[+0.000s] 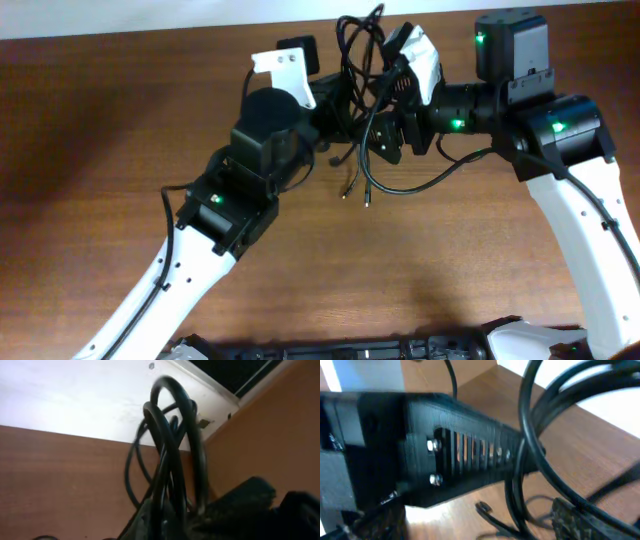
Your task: Untangle cables
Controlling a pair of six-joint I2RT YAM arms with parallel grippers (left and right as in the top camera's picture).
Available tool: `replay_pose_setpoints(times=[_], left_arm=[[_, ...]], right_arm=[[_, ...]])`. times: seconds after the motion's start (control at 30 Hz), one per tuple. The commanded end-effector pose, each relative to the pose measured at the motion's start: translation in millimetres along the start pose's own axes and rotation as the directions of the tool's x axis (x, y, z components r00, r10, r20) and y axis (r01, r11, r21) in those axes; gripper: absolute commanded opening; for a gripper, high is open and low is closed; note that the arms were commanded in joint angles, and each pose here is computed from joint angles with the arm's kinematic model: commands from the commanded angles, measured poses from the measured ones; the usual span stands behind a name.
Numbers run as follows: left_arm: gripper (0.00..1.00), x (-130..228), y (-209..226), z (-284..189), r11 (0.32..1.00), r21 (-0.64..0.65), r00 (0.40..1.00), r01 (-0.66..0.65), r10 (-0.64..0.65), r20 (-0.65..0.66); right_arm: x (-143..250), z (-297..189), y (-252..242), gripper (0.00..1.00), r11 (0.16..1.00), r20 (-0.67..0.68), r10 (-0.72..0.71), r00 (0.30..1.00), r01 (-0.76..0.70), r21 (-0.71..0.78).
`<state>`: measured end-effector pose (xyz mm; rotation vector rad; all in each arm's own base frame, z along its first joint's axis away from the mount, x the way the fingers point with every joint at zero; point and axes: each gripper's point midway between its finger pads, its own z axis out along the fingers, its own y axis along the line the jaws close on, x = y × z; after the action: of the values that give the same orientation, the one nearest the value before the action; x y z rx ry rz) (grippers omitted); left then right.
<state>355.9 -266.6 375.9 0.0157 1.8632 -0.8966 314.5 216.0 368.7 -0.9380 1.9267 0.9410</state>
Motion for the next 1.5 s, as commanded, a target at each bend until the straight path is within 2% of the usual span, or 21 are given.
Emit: replay_pose_setpoints(times=[0.0,0.1,0.2,0.27,0.37,0.43,0.47,0.5,0.57,0.6,0.73,0.9,1.0,1.23,1.33,1.47], left_arm=[[0.0,8.8,-27.0,-4.7,0.991,0.092,0.995,-0.096,0.099,-0.024],[0.0,8.4,-27.9,-4.7,0.989,0.096,0.994,-0.108,0.11,-0.022],[0.0,7.8,-28.3,-5.4,0.989,0.098,0.994,-0.108,0.11,-0.02],[0.0,4.4,-29.9,-8.8,0.989,0.101,0.994,-0.108,0.11,-0.01],[0.0,-0.1,-34.3,-13.6,0.987,0.116,0.994,-0.109,0.109,0.004],[0.0,3.8,-41.3,-14.9,0.981,0.159,0.994,-0.108,0.112,-0.016],[0.0,4.8,-42.4,-15.1,0.98,0.166,0.993,-0.108,0.113,-0.021],[0.0,5.2,-42.2,-15.1,0.98,0.165,0.993,-0.108,0.113,-0.022],[0.0,5.0,-41.7,-15.0,0.981,0.162,0.993,-0.108,0.113,-0.021],[0.0,4.9,-41.6,-15.0,0.981,0.162,0.993,-0.108,0.113,-0.021],[0.0,1.1,-27.3,-13.5,0.988,0.114,0.994,-0.108,0.111,-0.019],[0.0,9.3,-8.7,-12.6,0.945,0.038,0.945,-0.324,0.325,-0.044],[0.0,10.6,12.6,-13.4,0.941,-0.069,0.942,-0.332,0.327,-0.069],[0.0,13.4,20.0,-14.4,0.934,-0.1,0.938,-0.344,0.336,-0.089],[0.0,20.5,25.0,-15.5,0.895,-0.097,0.897,-0.435,0.421,-0.133],[0.0,31.5,32.4,-17.8,0.791,-0.065,0.784,-0.609,0.587,-0.204]], right_arm=[[-4.0,0.5,-4.2,0.79,0.994,0.0,-0.103,0.995,0.103,0.027],[-1.9,0.2,-4.0,0.71,0.987,-0.008,-0.157,0.988,0.157,0.025],[7.0,0.0,-2.5,0.69,0.978,-0.04,-0.207,0.978,0.207,0.014],[11.3,-0.4,-8.3,0.61,0.976,-0.067,-0.209,0.976,0.212,0.044],[12.6,-0.6,-10.7,0.56,0.97,-0.077,-0.232,0.97,0.236,0.056],[12.7,-0.6,-10.8,0.47,0.969,-0.078,-0.238,0.968,0.243,0.056],[12.9,-0.6,-10.7,0.37,0.967,-0.079,-0.246,0.966,0.25,0.055],[12.8,-0.6,-10.7,0.22,0.967,-0.079,-0.245,0.966,0.25,0.055],[13.1,-0.6,-10.6,0.08,0.967,-0.08,-0.244,0.966,0.249,0.054],[13.3,-0.6,-10.5,0.04,0.967,-0.081,-0.243,0.967,0.248,0.054],[13.2,-0.6,-9.4,0.04,0.968,-0.078,-0.243,0.967,0.247,0.048],[5.6,-10.5,1.6,0.04,0.962,-0.049,-0.267,0.962,0.269,0.054],[-2.4,-22.1,12.5,0.04,0.956,-0.018,-0.285,0.958,0.285,0.071],[-15.0,-41.0,30.5,0.04,0.937,0.031,-0.339,0.94,0.335,0.101],[-28.4,-48.5,30.1,0.04,0.951,0.082,-0.291,0.953,0.279,0.138],[-52.6,-75.0,7.8,0.04,0.976,0.216,-0.097,0.972,0.051,0.212]])
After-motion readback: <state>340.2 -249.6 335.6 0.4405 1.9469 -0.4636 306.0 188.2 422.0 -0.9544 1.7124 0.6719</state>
